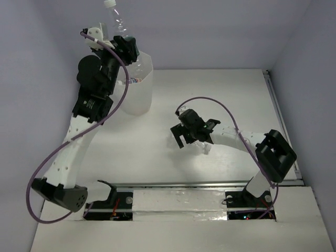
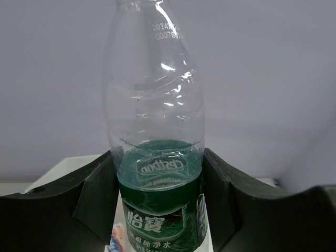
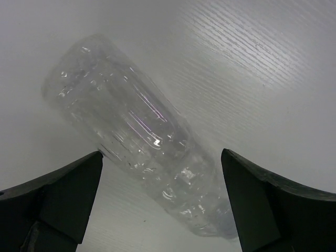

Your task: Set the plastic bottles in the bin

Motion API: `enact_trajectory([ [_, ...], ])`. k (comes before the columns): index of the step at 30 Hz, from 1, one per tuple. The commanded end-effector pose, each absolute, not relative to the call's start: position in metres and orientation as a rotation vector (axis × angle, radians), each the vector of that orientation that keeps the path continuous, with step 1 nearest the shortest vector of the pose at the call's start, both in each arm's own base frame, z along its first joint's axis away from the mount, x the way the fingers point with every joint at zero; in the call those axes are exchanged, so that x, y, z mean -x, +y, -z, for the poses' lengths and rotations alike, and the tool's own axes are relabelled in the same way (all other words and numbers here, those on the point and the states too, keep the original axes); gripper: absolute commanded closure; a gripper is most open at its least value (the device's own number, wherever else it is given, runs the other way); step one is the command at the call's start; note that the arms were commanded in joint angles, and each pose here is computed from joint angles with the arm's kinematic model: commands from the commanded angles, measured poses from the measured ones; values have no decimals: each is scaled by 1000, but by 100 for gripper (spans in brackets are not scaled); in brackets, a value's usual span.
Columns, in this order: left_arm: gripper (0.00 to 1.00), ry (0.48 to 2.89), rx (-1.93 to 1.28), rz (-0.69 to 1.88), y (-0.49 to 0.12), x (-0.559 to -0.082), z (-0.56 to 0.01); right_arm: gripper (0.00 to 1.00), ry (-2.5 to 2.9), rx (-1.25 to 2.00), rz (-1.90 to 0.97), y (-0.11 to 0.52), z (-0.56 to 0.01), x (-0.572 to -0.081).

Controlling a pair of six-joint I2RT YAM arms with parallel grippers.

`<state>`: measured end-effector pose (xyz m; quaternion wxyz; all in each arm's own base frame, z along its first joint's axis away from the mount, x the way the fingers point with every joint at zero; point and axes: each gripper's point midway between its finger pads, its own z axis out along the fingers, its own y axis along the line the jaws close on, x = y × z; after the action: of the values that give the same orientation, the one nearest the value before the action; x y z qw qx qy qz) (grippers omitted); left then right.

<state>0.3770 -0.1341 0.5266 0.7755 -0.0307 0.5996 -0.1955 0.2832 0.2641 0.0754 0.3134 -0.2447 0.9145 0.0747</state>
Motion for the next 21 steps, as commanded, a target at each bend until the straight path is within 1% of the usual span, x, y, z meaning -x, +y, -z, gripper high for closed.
enact_trajectory([
  [1,58,1186,118,404,-107,-394,-562,0,2385,685,-146,267,-88,-293],
  [2,58,1200,120,381,-106,-407,-556,0,2393,695,-135,267,-85,-293],
  [5,58,1217,133,335,-92,-427,-551,0,2409,725,-119,270,-76,-296],
  [7,58,1199,134,318,-85,-432,-552,0,2414,745,-132,275,-73,-297],
  [13,57,1218,123,264,-77,-459,-527,2,2445,765,-156,289,-63,-302],
  [14,57,1233,121,257,-77,-464,-515,2,2448,762,-167,290,-63,-301],
  [16,56,1225,110,254,-79,-468,-507,5,2445,751,-195,295,-64,-301],
  [18,56,1267,106,255,-82,-477,-482,10,2453,749,-222,299,-62,-300],
  [21,56,1305,116,247,-83,-488,-451,14,2465,741,-229,300,-58,-299],
])
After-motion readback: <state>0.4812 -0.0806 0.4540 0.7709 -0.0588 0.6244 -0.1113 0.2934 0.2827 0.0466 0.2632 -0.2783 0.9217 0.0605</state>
